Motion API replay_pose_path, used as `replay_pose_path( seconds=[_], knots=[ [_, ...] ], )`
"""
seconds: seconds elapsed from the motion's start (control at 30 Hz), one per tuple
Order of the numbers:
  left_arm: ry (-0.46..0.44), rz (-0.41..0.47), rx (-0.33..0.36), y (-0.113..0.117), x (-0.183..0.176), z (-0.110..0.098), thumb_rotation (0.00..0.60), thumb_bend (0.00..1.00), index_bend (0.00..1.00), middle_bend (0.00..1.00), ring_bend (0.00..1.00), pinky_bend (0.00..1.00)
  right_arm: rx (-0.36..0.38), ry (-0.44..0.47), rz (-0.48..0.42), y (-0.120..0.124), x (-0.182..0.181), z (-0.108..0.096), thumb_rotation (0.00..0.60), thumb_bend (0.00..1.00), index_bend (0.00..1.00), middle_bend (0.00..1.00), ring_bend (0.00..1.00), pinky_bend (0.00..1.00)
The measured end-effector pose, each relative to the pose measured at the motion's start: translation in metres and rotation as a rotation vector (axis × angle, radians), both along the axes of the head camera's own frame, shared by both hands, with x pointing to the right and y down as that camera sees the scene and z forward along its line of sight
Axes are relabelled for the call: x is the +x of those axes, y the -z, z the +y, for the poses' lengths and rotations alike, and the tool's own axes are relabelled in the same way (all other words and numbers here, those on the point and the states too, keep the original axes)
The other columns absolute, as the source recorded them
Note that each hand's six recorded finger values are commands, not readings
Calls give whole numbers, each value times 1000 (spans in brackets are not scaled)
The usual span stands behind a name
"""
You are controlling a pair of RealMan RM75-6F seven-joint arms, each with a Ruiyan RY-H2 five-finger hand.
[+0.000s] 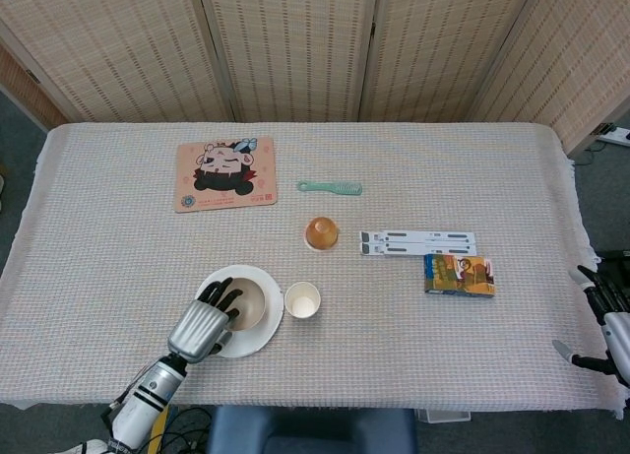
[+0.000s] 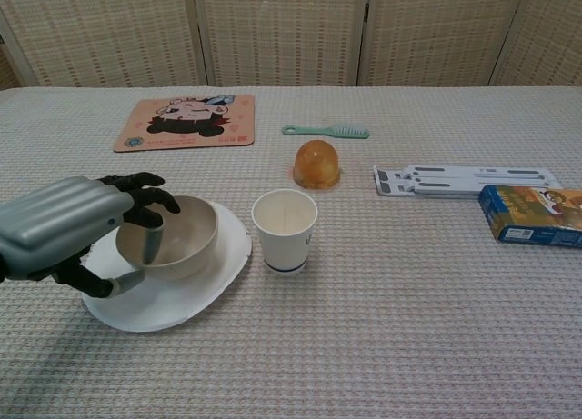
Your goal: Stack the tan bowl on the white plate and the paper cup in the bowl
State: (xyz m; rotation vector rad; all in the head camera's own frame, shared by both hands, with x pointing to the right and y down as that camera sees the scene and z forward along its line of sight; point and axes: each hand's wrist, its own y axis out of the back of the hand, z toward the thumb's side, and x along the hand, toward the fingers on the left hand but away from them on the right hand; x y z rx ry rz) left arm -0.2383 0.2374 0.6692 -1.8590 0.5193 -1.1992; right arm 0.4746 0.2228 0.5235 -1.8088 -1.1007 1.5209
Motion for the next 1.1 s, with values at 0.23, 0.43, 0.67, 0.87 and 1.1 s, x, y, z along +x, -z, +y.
replay_pose_path(
  seconds=[0.23, 0.43, 0.67, 0.87, 1.1],
  knots=[
    [18, -30, 36, 17, -10, -1, 600, 315, 478, 219, 2, 162, 0, 2, 5, -1, -1, 0, 600, 214, 0, 0, 0, 0],
    [65, -79, 71, 39, -29, -3, 600, 305, 444, 219, 1, 162, -2, 1, 9, -2, -2, 0, 600, 214, 0, 0, 0, 0],
    [103, -64, 84, 63, -34, -6, 600, 285, 334, 215, 0, 162, -4, -2, 15, -3, -2, -1, 600, 214, 0, 0, 0, 0],
    [67, -21, 90, 74, -13, -20, 600, 283, 307, 200, 0, 162, 1, -8, 11, -2, -1, -1, 600, 214, 0, 0, 0, 0],
    [22, 13, 60, 73, 17, -41, 600, 283, 286, 180, 0, 162, 16, -21, 3, 3, 4, -2, 600, 214, 0, 0, 0, 0]
  ],
)
